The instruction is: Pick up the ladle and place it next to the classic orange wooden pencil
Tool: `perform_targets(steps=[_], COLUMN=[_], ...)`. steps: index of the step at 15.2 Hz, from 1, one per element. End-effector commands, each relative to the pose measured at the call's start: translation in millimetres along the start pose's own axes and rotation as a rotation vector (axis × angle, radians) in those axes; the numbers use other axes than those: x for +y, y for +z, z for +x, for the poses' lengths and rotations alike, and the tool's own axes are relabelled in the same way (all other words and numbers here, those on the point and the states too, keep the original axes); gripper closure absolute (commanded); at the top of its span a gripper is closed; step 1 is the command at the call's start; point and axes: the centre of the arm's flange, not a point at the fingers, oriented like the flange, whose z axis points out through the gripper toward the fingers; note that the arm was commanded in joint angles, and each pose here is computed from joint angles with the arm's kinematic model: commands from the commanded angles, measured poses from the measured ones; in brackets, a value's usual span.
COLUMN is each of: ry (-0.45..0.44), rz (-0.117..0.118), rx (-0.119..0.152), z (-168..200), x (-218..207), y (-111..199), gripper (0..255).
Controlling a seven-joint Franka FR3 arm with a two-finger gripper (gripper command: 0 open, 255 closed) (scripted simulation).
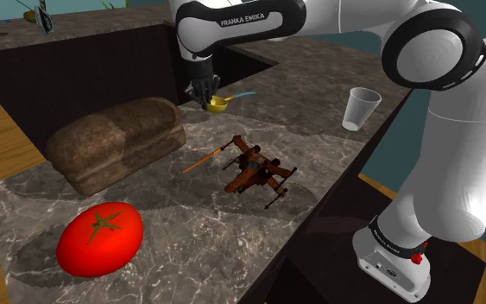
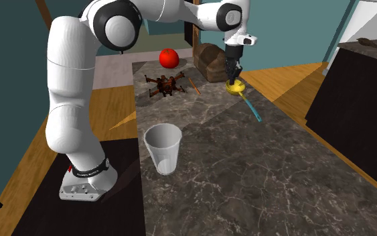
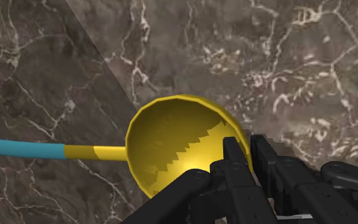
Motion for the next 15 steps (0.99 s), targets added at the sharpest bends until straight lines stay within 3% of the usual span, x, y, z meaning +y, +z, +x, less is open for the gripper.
perform_targets(steps=[1, 8, 9, 14, 15], ry=[0.0, 0.0, 0.0, 0.0, 0.0], rz=[0.0, 0.0, 0.0, 0.0, 0.0], rx=[0.001, 0.001, 0.001, 0.001, 0.001], z=[-0.5, -0.5, -0.5, -0.5, -0.5], x=[-0.6, -0.6, -0.6, -0.6, -0.6], y=[9.5, 9.5, 9.5, 9.5, -3.7], gripper=[255, 255, 0, 0, 0])
